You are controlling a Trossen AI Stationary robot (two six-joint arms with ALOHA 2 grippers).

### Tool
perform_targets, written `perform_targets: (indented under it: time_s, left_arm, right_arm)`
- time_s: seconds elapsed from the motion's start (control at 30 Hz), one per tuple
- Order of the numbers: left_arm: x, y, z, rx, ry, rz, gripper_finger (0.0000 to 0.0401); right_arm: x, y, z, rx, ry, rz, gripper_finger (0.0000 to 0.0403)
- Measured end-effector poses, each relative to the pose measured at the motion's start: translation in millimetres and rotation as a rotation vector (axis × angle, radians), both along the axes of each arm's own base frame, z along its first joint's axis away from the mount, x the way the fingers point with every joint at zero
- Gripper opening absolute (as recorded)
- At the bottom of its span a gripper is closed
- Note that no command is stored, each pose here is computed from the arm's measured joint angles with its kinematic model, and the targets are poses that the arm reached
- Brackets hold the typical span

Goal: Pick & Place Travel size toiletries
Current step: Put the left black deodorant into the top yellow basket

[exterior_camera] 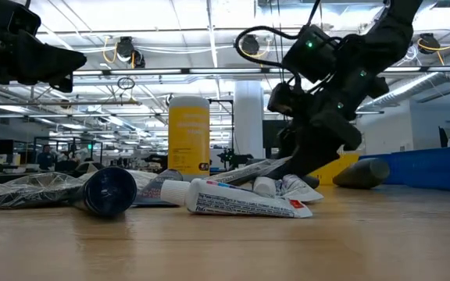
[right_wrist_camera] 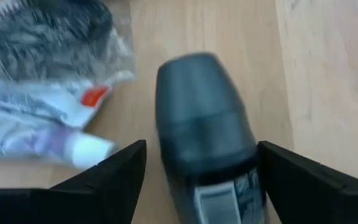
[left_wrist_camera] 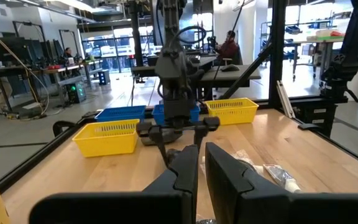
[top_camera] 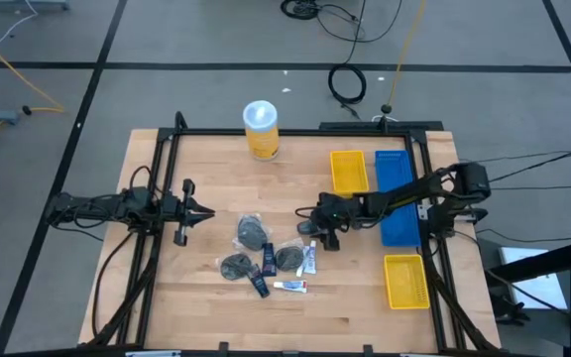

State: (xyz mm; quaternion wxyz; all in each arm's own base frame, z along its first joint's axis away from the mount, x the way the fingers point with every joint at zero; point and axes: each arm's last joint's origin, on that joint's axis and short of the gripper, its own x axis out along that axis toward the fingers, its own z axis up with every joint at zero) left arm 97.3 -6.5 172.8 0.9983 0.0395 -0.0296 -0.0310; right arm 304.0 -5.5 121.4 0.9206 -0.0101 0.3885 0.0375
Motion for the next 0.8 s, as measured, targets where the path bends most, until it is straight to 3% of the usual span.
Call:
perform_targets:
  time_s: [0.23,0.4,0.63,0.8]
  left_arm:
    - [0.0,0.0,0.0,0.000,0.000,0.000,0.0033]
    - [0.0,0.0,0.0,0.000,0.000,0.000,0.0033]
    - [0.0,0.0,0.0,0.000,0.000,0.000,0.0033]
    - [0.0,0.0,0.0,0.000,0.000,0.000,0.0033]
  right_arm:
    - [2.7,12.3,-2.5,0.013,-0.013,-0.051,0.0214]
    - [0.8,18.6,11.6,-0.017,-0.063,-0.158,0.0208]
    - [-12.2,1.0,63.7,-0.148,-0.264,-0.498,0.0213]
    - [-29.5,-38.0,86.6,-0.127,-0.349,-0.833,0.0223]
